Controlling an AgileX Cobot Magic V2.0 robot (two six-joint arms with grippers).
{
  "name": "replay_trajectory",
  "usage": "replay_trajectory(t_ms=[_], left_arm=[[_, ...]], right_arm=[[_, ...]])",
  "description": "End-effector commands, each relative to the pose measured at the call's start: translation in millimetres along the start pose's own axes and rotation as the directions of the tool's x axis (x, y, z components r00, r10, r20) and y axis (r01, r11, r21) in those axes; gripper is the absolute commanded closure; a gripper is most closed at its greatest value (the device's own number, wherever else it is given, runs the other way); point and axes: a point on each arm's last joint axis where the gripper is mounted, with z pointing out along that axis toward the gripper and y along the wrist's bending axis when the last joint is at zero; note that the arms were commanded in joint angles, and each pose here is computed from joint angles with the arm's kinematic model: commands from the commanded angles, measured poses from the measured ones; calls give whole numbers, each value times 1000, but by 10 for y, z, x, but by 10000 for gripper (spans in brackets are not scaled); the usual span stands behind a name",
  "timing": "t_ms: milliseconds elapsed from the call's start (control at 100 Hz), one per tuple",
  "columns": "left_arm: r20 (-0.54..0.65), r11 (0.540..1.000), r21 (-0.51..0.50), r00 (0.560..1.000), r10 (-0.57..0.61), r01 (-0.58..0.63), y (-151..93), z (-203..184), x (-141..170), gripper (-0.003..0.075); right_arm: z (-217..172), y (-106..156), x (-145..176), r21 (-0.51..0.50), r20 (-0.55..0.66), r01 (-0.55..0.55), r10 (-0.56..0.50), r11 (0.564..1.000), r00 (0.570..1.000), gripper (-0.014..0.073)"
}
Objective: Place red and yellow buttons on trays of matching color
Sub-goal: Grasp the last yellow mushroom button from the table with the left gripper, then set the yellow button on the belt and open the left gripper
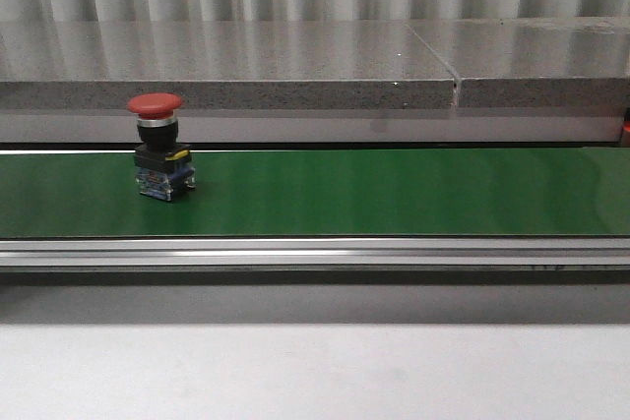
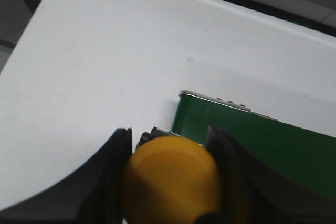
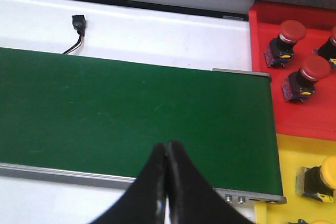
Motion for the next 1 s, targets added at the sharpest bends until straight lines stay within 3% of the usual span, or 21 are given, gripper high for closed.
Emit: replay_trajectory(t_ms=[0, 270, 740, 860, 940, 990], left_arm=[[94, 999, 27, 995, 29, -32, -152, -134, -56, 740], [53, 996, 57, 996, 66, -69, -310, 108, 137, 740], [-91, 996, 60, 994, 66, -61, -253, 640, 262, 728], [-106, 994, 72, 990, 88, -81, -260, 645, 277, 601], [-116, 994, 77, 989, 92, -83, -263, 643, 287, 440], [-124, 993, 79, 988, 92, -83, -264, 642, 294, 300]], right_arm=[[-67, 4, -128, -2, 100, 14, -14, 1000, 995, 662], [-67, 4, -128, -2, 100, 14, -14, 1000, 995, 662], [-67, 4, -128, -2, 100, 14, -14, 1000, 995, 662], [-67, 4, -128, -2, 100, 14, -14, 1000, 995, 662], [-67, 4, -128, -2, 100, 14, -14, 1000, 995, 662], [-67, 4, -128, -2, 100, 14, -14, 1000, 995, 662]])
